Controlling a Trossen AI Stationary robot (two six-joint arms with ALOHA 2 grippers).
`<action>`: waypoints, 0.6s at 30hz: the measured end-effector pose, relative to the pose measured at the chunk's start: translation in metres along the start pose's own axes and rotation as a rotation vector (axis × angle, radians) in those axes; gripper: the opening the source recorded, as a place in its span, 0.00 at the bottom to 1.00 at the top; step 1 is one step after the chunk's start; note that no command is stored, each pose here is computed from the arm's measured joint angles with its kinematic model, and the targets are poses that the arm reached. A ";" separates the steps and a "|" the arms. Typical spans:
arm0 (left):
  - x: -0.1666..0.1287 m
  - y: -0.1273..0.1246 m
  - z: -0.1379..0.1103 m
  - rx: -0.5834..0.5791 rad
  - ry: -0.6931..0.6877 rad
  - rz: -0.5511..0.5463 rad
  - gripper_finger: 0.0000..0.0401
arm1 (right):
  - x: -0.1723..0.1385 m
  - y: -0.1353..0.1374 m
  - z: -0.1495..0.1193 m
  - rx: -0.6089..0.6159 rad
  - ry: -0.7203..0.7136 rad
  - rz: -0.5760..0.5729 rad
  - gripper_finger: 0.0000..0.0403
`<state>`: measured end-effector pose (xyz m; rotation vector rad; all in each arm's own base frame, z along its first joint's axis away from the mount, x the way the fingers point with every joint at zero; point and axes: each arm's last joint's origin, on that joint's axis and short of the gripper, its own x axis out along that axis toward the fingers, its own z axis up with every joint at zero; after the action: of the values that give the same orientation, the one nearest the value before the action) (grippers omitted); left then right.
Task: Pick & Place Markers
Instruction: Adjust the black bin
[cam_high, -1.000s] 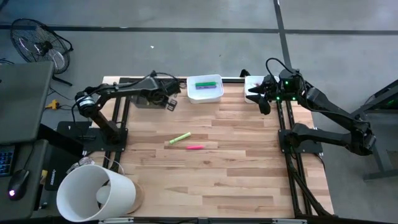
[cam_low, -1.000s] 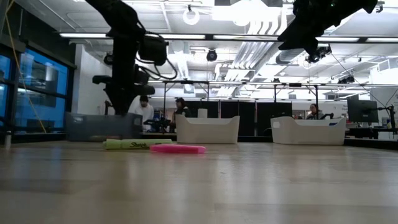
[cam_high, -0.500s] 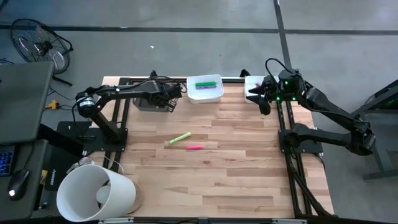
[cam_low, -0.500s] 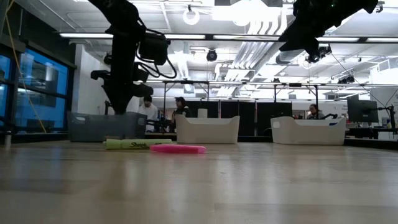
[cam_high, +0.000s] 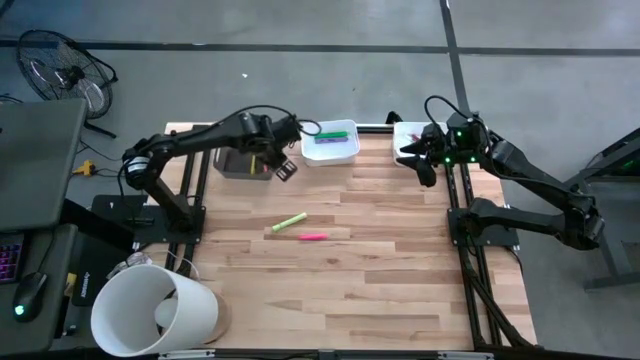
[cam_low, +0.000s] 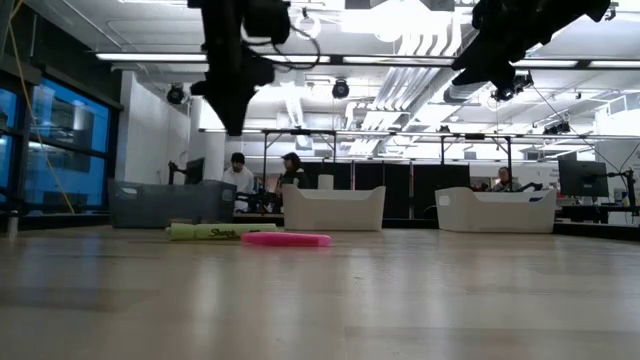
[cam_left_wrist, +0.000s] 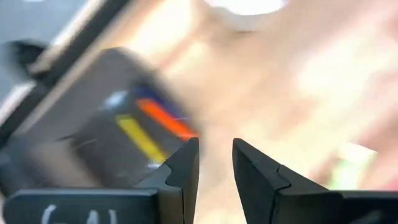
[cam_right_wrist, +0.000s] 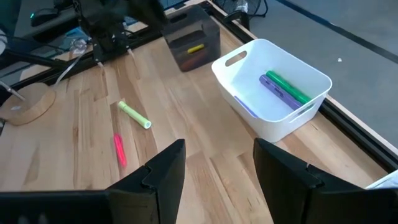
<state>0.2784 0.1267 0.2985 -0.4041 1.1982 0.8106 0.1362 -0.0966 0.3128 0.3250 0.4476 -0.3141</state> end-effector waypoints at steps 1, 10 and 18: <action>-0.005 -0.002 0.002 0.011 0.006 -0.068 0.23 | 0.000 0.000 0.000 -0.002 0.002 0.000 0.44; -0.007 -0.021 -0.004 0.009 0.116 -0.409 0.23 | 0.000 0.000 0.000 -0.018 0.001 0.001 0.44; 0.031 -0.037 -0.026 -0.048 0.153 -0.370 0.23 | 0.000 0.000 0.000 -0.019 -0.001 0.000 0.44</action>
<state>0.2925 0.0952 0.2556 -0.7136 1.1991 0.4948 0.1363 -0.0966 0.3129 0.3066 0.4493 -0.3096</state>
